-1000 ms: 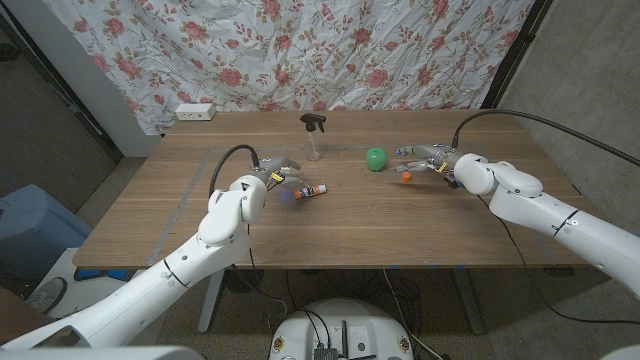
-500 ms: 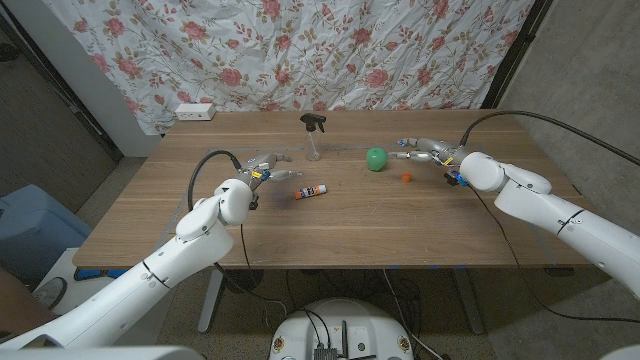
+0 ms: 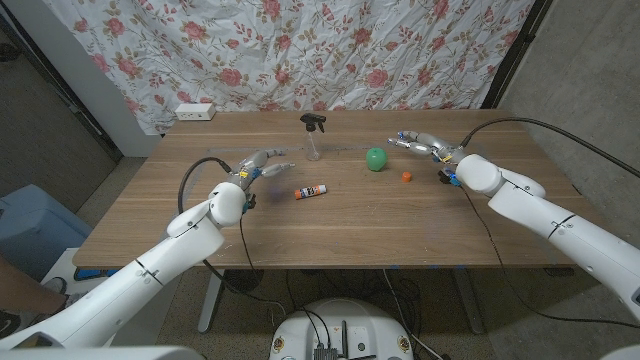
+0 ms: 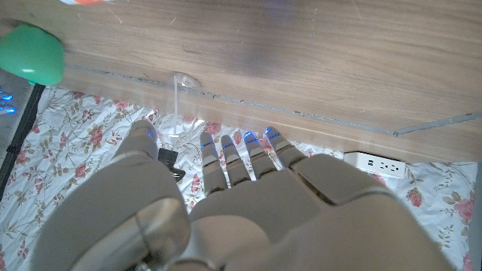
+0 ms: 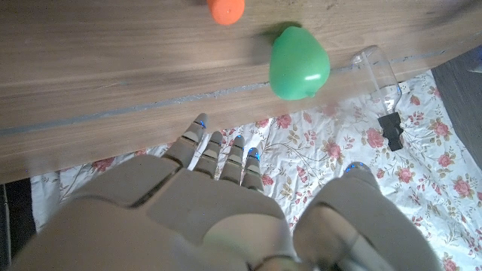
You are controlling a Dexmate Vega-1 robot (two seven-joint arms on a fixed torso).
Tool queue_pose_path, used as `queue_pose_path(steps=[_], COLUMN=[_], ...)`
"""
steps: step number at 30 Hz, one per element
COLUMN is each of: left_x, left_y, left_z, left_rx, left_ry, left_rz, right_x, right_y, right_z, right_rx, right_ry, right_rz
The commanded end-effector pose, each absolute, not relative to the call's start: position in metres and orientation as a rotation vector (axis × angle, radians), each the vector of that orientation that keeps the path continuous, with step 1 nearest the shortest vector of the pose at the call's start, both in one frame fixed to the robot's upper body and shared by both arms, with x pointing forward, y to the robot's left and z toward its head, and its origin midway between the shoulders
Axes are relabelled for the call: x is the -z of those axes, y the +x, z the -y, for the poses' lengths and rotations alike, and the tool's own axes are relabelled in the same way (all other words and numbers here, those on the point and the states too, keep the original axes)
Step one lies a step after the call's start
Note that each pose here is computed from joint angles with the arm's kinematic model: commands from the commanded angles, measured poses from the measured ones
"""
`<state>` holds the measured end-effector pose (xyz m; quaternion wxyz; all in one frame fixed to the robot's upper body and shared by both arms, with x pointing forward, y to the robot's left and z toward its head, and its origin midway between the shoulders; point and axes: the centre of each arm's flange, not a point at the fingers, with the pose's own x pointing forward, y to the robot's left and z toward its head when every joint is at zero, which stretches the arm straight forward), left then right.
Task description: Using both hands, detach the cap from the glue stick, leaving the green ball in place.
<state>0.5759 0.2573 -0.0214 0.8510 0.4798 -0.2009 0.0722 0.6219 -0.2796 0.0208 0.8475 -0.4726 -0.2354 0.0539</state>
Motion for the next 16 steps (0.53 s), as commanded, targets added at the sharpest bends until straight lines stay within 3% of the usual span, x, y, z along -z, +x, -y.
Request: queue_pose_path(steps=[1,16], left_x=[0.021,0.023], left_y=[0.589,0.613], left_z=[-0.26,-0.258], left_rx=[-0.171,-0.183], left_ry=[0.781,0.515], left_rz=[0.495,0.568], right_x=[-0.009,-0.008], right_y=[0.632,0.644], right_z=[0.266,0.253], right_rx=[-0.108,-0.074], right_ry=[-0.849,-0.715], right_rz=[0.521,0.575])
